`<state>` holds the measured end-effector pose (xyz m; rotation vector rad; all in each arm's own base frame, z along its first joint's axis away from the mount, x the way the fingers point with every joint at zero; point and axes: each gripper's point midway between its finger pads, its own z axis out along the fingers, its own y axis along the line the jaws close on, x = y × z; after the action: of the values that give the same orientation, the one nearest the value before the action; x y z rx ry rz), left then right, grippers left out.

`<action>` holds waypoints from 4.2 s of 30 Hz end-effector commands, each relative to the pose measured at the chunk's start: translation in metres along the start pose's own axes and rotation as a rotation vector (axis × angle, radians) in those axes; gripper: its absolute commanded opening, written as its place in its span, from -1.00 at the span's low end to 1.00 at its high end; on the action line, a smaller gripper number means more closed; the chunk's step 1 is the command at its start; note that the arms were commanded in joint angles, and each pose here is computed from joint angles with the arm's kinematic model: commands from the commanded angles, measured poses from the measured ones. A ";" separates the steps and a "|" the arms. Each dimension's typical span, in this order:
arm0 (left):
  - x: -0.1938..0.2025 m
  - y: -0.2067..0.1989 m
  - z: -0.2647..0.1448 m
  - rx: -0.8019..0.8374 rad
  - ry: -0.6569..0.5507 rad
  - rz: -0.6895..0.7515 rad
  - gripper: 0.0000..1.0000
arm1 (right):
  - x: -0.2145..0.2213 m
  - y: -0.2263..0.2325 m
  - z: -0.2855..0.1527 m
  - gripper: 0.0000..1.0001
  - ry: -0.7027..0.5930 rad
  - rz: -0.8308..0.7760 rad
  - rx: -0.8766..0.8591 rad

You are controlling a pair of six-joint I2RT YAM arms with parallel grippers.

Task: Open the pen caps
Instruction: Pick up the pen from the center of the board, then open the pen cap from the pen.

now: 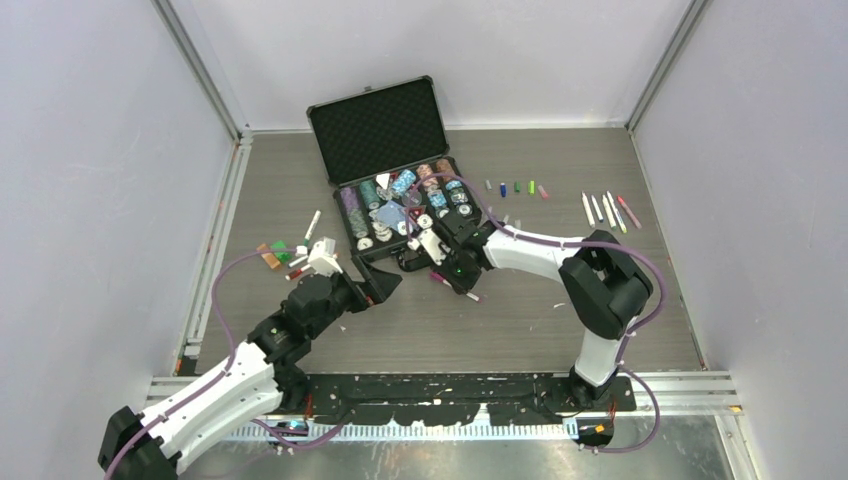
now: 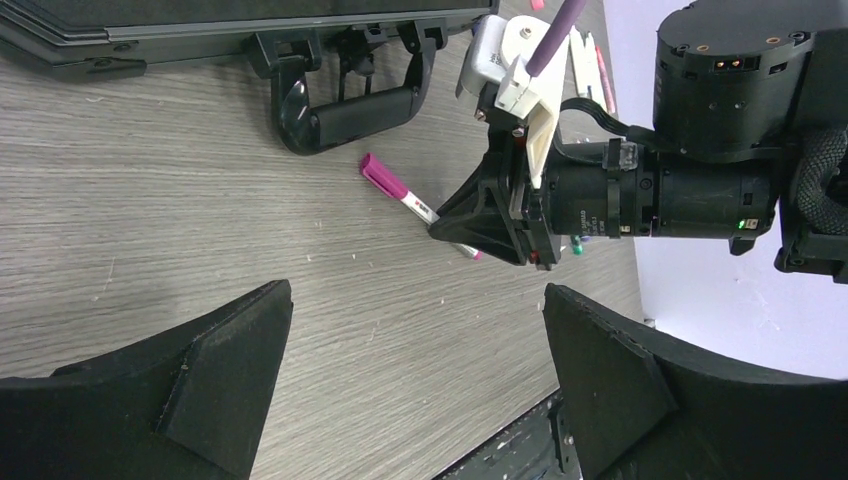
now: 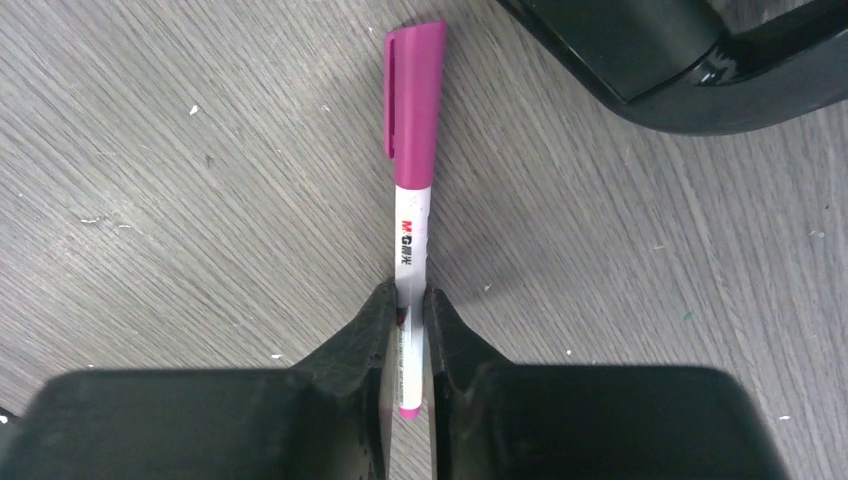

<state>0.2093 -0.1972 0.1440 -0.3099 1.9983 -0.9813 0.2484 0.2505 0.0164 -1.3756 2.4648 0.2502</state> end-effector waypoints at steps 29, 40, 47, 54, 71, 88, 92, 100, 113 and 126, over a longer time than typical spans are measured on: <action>0.006 -0.070 0.058 0.327 0.043 -0.345 0.45 | -0.040 0.050 -0.092 -0.99 -0.312 0.184 -0.602; 0.010 -0.071 0.071 0.318 0.067 -0.342 0.23 | -0.044 0.057 -0.098 -0.99 -0.322 0.212 -0.687; 0.011 -0.070 0.072 0.316 0.069 -0.341 0.05 | -0.045 0.059 -0.097 -0.99 -0.317 0.224 -0.707; 0.012 -0.071 0.074 0.318 0.074 -0.322 -0.34 | -0.044 0.059 -0.095 -0.99 -0.310 0.227 -0.710; 0.010 -0.081 0.069 0.284 0.087 -0.173 -1.00 | -0.044 0.056 -0.093 -0.39 -0.299 0.235 -0.686; 0.019 -0.098 0.070 0.308 0.106 -0.156 -1.00 | -0.048 0.052 -0.102 -0.25 -0.336 0.244 -0.693; 0.020 -0.099 0.073 0.305 0.111 -0.152 -1.00 | -0.050 0.054 -0.102 -0.24 -0.337 0.256 -0.706; 0.024 -0.096 0.078 0.294 0.111 -0.163 -1.00 | -0.052 0.048 -0.105 -0.55 -0.360 0.271 -0.678; -0.105 -0.055 0.039 0.120 -0.388 -0.193 -1.00 | -0.009 0.050 -0.097 -0.99 -0.211 0.172 -0.637; -0.078 -0.072 0.033 0.296 -0.161 -0.086 -1.00 | 0.050 -0.054 -0.141 -0.99 -0.285 0.276 -0.205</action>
<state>0.2877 -0.1992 0.2341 -0.4748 1.6291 -1.1673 0.2147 0.2030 0.1265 -1.1533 2.3898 1.0153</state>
